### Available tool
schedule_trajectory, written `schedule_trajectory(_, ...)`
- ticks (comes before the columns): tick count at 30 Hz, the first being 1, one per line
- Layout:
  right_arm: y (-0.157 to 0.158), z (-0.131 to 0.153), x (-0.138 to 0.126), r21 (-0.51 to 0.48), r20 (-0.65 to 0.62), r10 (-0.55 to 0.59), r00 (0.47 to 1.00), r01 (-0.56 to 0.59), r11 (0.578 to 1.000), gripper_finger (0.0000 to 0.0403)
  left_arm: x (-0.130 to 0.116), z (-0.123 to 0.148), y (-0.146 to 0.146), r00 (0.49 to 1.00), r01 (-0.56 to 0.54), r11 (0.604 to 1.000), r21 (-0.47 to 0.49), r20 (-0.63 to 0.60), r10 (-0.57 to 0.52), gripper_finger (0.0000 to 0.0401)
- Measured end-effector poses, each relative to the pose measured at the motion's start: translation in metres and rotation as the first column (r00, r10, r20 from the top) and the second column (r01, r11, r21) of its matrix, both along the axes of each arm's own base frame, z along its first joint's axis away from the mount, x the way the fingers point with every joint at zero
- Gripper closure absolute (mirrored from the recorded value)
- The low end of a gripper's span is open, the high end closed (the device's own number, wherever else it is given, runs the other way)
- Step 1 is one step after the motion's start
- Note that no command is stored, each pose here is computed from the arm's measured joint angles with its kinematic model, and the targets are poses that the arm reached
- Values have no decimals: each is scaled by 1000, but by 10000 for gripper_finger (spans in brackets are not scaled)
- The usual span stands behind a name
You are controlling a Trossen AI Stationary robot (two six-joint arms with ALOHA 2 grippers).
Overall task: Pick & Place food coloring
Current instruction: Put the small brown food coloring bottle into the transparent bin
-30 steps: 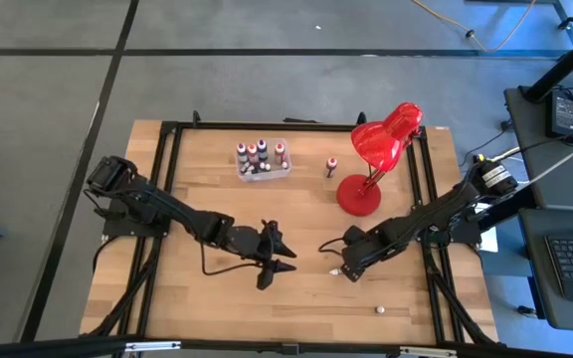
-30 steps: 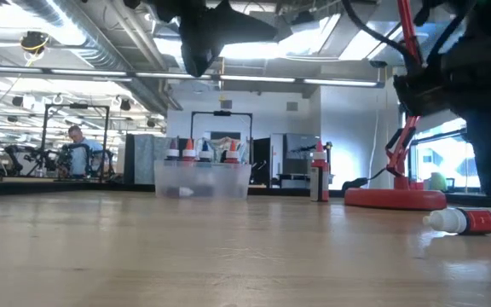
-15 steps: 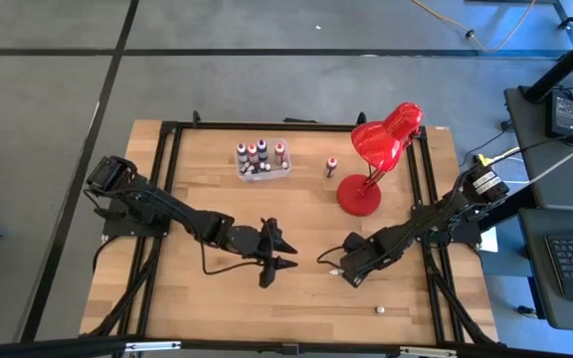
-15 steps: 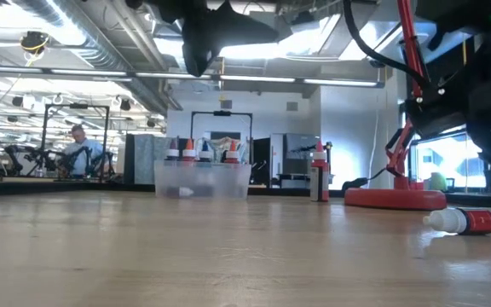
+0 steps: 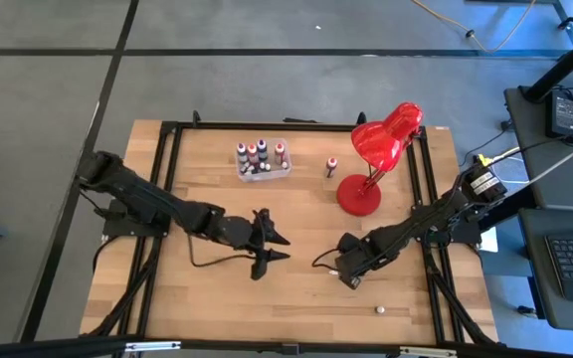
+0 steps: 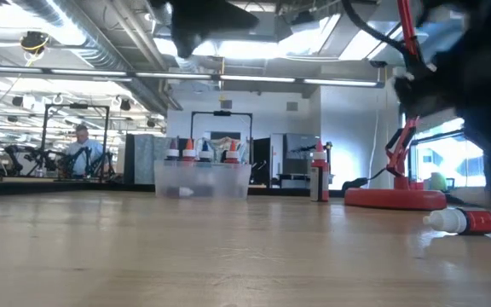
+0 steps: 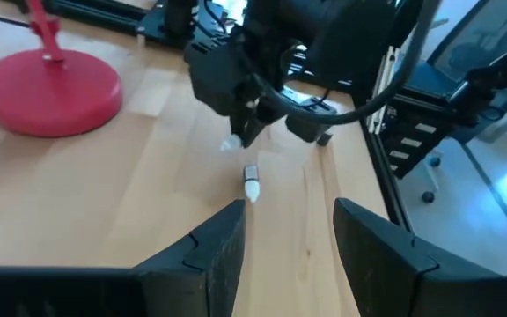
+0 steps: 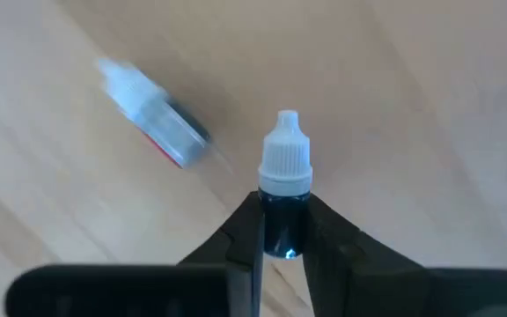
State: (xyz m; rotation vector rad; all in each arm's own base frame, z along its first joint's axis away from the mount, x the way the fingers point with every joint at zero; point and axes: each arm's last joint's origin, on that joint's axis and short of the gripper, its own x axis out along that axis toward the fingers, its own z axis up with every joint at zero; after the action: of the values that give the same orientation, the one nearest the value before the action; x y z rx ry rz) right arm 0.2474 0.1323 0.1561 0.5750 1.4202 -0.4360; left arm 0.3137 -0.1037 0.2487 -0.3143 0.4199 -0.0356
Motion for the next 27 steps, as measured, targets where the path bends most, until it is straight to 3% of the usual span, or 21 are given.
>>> schedule_trajectory(6, -11, 37, 37, -6, 165, 68, 984, -68, 998, 339, -41, 36, 15, 998, -22, 1000, -14, -51, 21, 232)
schedule_trajectory(15, -59, 79, 104, -135, 391, 170, 905, -126, 983, 338, -109, 84, 38, 1000, -15, 1000, -11, -4, 15, 232)
schedule_trajectory(21, -92, 79, 148, -195, 430, 219, 876, -147, 970, 338, -130, 98, 46, 998, -13, 999, 34, 61, 10, 232)
schedule_trajectory(27, -116, 59, 188, -189, 411, 260, 874, -197, 962, 337, -137, 94, 48, 1000, -3, 997, 71, 8, 3, 232)
